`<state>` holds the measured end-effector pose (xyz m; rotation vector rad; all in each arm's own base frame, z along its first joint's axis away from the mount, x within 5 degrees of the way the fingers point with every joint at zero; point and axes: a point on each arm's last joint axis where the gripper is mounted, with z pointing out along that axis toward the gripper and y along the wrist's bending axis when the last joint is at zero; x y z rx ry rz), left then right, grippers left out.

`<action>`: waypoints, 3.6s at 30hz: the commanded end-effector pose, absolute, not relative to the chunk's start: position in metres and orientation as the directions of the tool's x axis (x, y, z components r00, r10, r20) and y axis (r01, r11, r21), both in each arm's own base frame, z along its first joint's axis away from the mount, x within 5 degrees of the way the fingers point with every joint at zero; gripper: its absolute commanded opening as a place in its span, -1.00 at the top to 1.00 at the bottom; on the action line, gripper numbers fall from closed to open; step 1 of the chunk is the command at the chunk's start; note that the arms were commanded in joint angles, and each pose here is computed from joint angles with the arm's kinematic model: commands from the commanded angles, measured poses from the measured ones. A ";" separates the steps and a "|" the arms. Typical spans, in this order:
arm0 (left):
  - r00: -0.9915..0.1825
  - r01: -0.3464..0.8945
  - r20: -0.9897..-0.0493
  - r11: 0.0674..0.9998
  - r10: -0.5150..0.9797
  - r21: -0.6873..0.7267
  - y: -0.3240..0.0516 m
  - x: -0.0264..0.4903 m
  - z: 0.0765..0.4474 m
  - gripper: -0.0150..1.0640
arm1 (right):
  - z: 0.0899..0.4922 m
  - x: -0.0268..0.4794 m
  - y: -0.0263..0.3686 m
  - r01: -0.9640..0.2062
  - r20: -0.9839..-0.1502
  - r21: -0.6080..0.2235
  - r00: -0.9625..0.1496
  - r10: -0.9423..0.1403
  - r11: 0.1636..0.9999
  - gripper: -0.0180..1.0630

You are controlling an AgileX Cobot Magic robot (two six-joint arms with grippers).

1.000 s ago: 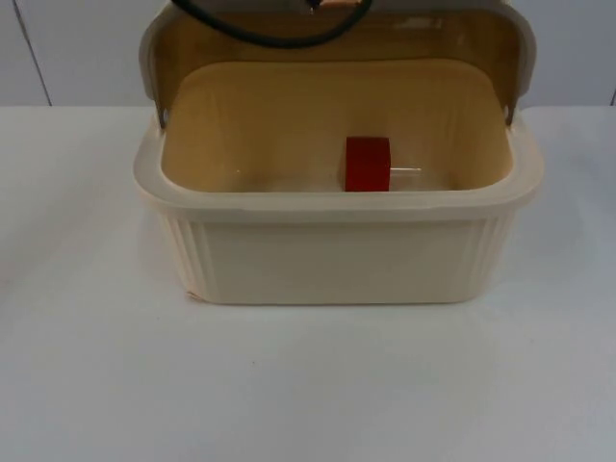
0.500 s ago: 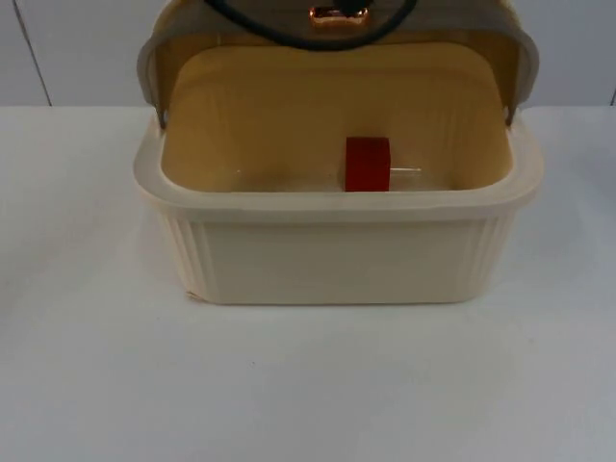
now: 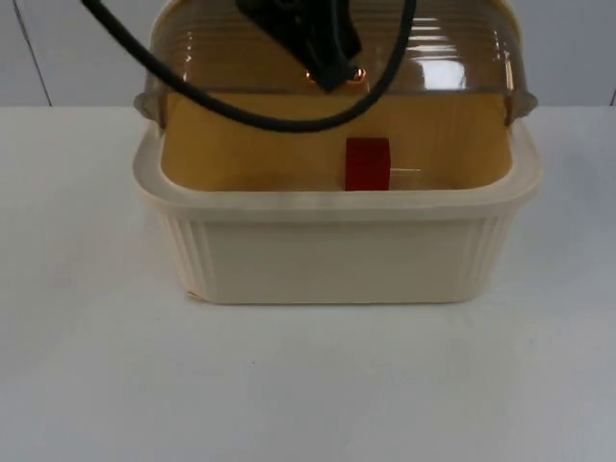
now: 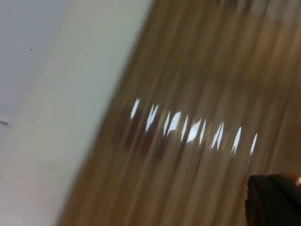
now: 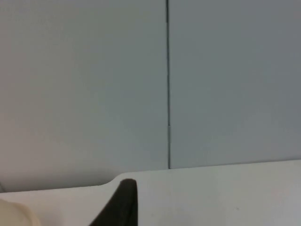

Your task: Open the box lid with the left hand, place the block into the box with the right hand, then close the box lid with the left hand.

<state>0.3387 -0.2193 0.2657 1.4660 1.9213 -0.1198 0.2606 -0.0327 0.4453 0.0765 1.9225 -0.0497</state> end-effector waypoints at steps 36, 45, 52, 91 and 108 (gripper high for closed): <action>0.181 0.686 -0.748 0.464 0.638 0.561 -0.209 0.253 0.348 0.98 | 0.450 0.259 -0.022 0.039 -0.946 -0.004 -0.324 0.009 0.999 -0.98; -0.041 0.466 -0.951 0.847 0.307 0.253 -0.135 0.281 0.382 0.98 | 0.449 0.259 -0.021 0.038 -0.942 -0.002 -0.336 0.011 0.999 -0.98; -0.139 0.219 -0.990 0.976 0.009 -0.022 -0.066 0.298 0.392 0.98 | 0.449 0.259 -0.021 0.038 -0.942 -0.002 -0.336 0.011 0.999 -0.98; -0.326 -0.027 -0.939 0.994 -0.113 -0.110 0.011 0.296 0.377 0.62 | 0.368 0.264 -0.023 0.051 -0.861 0.019 -0.508 0.042 0.999 -0.98; -0.241 0.038 -0.968 0.996 -0.065 -0.077 -0.005 0.273 0.403 -0.97 | 0.383 0.247 -0.021 0.053 -0.885 0.026 -0.463 0.047 0.998 -0.98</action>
